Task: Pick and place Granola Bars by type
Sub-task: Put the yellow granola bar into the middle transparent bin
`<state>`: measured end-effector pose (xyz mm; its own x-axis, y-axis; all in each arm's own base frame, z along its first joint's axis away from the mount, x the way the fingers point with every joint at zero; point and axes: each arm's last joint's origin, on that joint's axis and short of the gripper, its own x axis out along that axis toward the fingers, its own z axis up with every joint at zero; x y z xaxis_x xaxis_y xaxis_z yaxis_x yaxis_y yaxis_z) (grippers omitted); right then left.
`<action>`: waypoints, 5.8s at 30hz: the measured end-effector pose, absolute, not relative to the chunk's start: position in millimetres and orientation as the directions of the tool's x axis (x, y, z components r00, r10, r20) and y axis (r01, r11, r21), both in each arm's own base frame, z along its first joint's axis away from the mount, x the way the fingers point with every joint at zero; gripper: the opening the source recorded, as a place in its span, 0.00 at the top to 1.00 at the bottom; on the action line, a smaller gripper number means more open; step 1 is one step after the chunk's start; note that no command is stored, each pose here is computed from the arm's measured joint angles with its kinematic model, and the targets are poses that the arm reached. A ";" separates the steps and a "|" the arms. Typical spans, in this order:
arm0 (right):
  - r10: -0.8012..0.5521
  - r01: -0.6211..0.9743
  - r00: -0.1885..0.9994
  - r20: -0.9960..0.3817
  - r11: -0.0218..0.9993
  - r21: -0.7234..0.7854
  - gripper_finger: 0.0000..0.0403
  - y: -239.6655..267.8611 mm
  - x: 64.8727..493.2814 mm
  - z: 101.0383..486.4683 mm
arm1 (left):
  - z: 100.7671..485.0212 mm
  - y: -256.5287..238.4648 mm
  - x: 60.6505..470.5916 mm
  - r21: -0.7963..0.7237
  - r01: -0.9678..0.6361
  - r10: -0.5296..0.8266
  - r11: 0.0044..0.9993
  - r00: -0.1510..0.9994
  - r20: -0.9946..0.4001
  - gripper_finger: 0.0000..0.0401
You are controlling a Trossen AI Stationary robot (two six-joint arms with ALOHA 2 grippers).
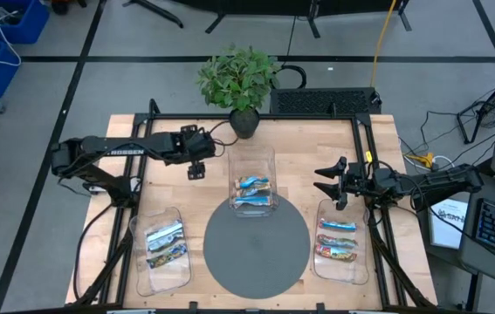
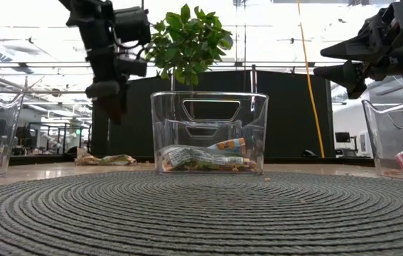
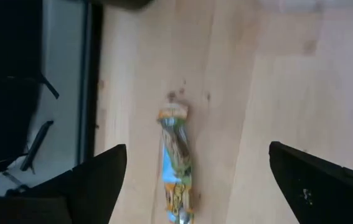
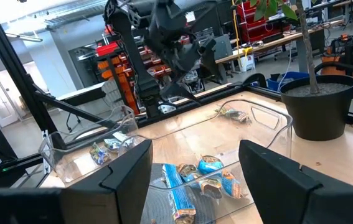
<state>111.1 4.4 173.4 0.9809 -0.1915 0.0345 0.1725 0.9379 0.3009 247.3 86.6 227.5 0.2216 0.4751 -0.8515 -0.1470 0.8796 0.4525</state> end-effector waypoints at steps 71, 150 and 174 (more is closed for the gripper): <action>-0.192 0.172 0.981 0.035 0.938 0.301 0.42 4.4 111.1 173.5 | 134.3 171.2 231.1 0.121 -0.159 0.157 0.980 0.238 -0.959 0.58; -0.192 0.173 0.981 0.035 0.938 0.301 0.42 4.3 111.1 173.4 | 346.9 3.6 399.1 0.409 -0.004 0.352 0.913 0.517 -0.780 0.99; -0.191 0.172 0.981 0.035 0.938 0.301 0.42 4.4 111.1 173.4 | 197.2 99.7 458.9 0.247 -0.030 0.241 0.969 0.365 -0.899 0.99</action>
